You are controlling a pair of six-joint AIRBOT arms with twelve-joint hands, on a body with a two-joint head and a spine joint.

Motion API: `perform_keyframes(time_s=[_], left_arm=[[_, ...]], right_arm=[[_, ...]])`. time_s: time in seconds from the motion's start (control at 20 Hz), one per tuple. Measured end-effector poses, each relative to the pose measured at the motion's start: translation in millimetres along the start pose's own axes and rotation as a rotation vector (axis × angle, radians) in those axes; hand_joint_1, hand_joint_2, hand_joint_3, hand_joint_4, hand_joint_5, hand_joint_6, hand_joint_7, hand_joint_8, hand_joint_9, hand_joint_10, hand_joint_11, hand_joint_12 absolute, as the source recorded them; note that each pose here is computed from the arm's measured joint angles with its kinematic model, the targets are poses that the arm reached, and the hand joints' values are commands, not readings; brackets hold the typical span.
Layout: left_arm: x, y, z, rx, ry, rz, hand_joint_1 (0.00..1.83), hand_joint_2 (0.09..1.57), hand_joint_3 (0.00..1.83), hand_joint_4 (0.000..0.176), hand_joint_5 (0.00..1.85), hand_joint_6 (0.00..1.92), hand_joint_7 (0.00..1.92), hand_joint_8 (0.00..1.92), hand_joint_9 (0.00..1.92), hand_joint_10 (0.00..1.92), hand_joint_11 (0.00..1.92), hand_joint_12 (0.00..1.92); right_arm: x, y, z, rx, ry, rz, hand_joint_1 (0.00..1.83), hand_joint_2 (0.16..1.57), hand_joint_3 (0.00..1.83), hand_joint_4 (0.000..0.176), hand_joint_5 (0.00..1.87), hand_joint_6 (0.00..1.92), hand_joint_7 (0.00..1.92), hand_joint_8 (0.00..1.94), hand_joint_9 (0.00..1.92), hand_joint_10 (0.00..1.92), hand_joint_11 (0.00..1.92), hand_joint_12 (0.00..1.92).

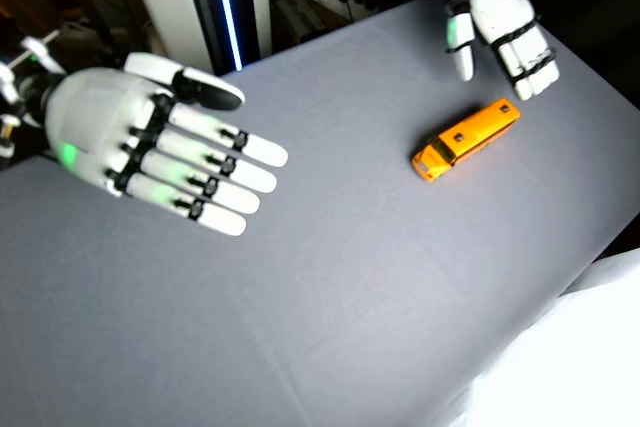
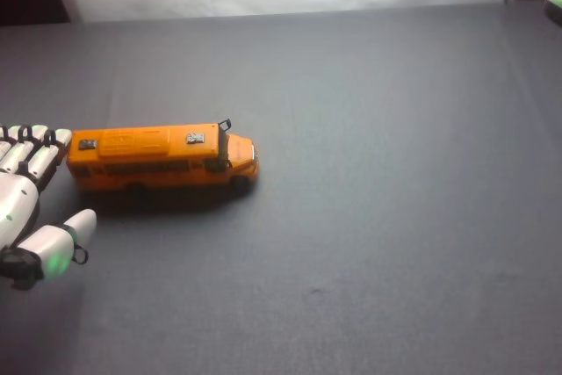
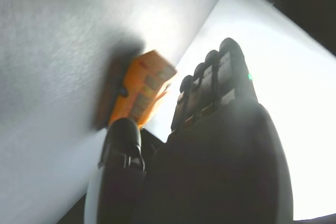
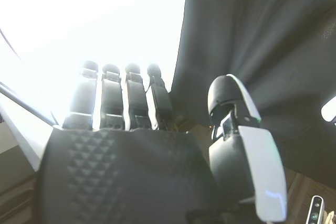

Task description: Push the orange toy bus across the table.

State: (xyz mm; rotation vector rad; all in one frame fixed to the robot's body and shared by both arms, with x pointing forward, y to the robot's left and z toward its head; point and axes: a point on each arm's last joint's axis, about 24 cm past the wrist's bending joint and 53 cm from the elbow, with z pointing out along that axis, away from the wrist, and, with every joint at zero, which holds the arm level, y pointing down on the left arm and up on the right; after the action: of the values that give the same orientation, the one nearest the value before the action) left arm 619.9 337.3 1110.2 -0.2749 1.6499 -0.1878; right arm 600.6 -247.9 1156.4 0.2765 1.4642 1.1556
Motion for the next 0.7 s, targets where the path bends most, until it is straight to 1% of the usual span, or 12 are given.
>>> perform_keyframes(time_s=[0.05,0.15,0.45,0.55,0.7], left_arm=[[-0.6,2.1,1,-0.006,0.0,0.0,0.0,1.42,0.0,0.0,0.0,0.0,0.0,0.0,0.0,0.0,0.0,0.0],[-0.4,6.0,3,-0.024,-0.006,-0.014,0.0,1.39,0.0,0.0,0.01,0.0,0.0,0.0,0.0,0.0,0.0,0.0],[-0.4,8.4,4,-0.034,-0.009,-0.019,0.0,1.41,0.0,0.0,0.01,0.01,0.0,0.0,0.0,0.0,0.0,0.0],[5.3,12.0,7,-0.042,0.008,-0.018,0.0,1.4,0.0,0.0,0.01,0.0,0.0,0.0,0.0,0.0,0.0,0.0],[15.9,16.4,9,-0.06,0.04,-0.027,0.0,1.42,0.0,0.0,0.0,0.0,0.0,0.0,0.0,0.0,0.0,0.0]], right_arm=[[1,-0.2,0,0.0,0.002,0.0,0.16,1.34,0.0,0.0,0.13,0.0,0.08,0.0,0.0,0.0,0.0,0.0],[3,-0.2,0,-0.001,0.006,0.003,0.16,1.34,0.0,0.0,0.13,0.0,0.08,0.0,0.0,0.0,0.0,0.0],[3,-1.8,-1,0.005,0.007,0.004,0.16,1.35,0.0,0.0,0.14,0.0,0.09,0.0,0.0,0.0,0.0,0.0],[3,-1.6,-1,0.004,0.009,0.005,0.16,1.35,0.0,0.0,0.14,0.0,0.1,0.0,0.0,0.0,0.0,0.0],[3,-1.6,-1,0.004,0.008,0.007,0.15,1.35,0.0,0.0,0.13,0.0,0.08,0.0,0.0,0.0,0.0,0.0]])
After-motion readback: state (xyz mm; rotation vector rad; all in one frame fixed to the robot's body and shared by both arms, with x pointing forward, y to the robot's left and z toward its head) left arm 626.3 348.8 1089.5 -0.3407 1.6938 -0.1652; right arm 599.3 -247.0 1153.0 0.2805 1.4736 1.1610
